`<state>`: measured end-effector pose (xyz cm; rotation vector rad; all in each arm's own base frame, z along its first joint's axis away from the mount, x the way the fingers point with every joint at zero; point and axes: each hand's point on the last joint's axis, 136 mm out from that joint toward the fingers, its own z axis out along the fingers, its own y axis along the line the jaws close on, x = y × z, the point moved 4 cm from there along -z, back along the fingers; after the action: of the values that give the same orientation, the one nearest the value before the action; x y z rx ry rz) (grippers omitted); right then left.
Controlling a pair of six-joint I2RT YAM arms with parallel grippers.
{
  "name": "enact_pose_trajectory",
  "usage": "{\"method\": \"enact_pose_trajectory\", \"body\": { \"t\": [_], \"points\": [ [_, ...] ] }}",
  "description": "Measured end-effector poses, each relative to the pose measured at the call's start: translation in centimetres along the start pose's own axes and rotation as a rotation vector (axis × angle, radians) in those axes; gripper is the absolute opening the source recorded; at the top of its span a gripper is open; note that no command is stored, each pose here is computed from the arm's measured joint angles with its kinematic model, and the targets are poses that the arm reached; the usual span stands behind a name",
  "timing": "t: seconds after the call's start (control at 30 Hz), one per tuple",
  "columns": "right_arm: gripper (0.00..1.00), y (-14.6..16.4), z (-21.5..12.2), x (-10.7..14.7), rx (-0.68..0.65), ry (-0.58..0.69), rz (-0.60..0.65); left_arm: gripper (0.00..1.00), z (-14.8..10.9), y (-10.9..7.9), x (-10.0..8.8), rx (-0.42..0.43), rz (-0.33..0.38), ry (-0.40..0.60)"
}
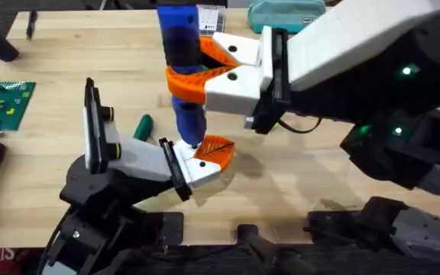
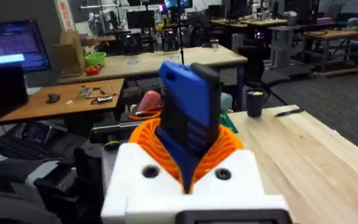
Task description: Pick up the gripper from the table and insert it into the empty holder that is missing its gripper. Then pick up a screw, insert it into the mounting hole, and use the screwdriver to tighten it. Finally, clean up the table by picking up the vegetable and placing it into the bucket.
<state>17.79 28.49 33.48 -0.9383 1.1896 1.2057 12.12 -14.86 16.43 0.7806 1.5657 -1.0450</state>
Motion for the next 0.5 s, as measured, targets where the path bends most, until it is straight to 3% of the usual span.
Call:
{"method": "enact_pose_trajectory", "body": {
  "t": [0.5],
  "points": [
    [0.043,0.01,0.01,0.04,0.0,0.001,0.001,0.011,0.0,0.01,-0.01,-0.001,-0.001,0.0]
  ]
}}
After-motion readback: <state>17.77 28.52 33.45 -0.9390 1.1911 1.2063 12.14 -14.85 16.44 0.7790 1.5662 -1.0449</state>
